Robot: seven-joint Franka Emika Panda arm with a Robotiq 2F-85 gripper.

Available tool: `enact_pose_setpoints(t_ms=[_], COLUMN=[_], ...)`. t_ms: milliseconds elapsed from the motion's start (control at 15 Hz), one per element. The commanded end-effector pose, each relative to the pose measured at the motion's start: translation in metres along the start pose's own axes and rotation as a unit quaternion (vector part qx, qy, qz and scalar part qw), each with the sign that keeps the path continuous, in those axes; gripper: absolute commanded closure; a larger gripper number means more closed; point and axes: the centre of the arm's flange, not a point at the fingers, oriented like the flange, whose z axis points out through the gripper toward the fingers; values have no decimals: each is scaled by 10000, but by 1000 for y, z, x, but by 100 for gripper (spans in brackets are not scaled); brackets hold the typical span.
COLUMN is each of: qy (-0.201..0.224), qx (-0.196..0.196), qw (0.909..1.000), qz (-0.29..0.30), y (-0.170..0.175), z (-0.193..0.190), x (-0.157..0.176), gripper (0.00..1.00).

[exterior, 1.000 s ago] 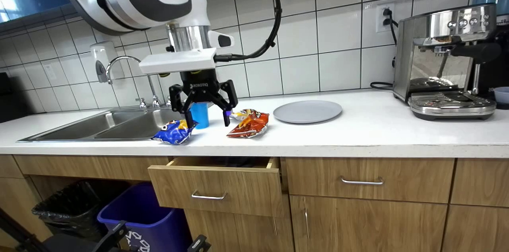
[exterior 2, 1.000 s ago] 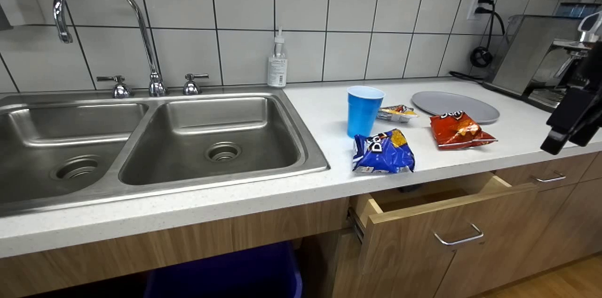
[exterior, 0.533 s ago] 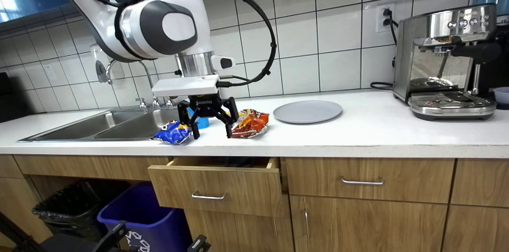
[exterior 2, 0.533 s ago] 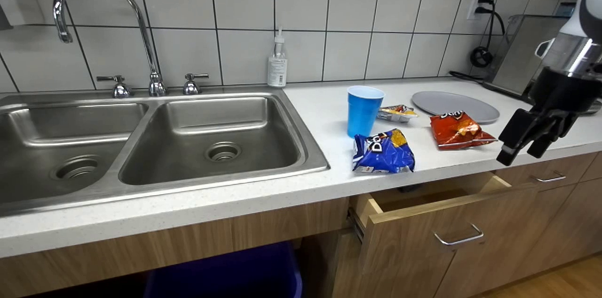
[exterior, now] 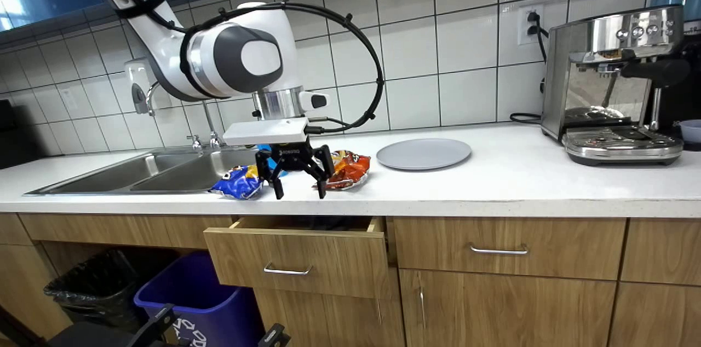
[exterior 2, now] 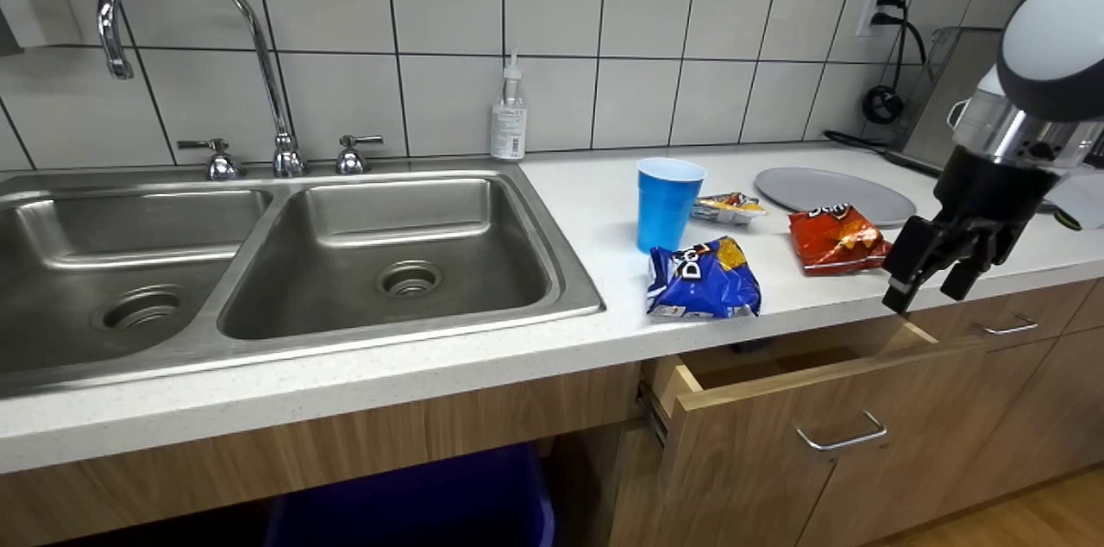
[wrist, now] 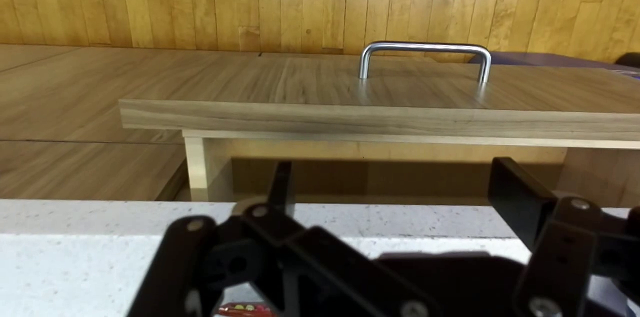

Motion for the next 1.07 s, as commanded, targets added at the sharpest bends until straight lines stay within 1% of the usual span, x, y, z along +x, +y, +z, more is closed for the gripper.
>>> enact_pose_setpoints(t_ms=[0,333,533,733,1000], qy=[2,3,-43,16,222], qx=[0,-1,27,51,87], qw=[10000,10000,9999,10000,9997], qz=[1,2,-118,-6,63], y=[0,0,-2,-8,-14], z=[0,0,12,26,42], x=[0,0,7,10,13], gripper=[0,0,0,0,0])
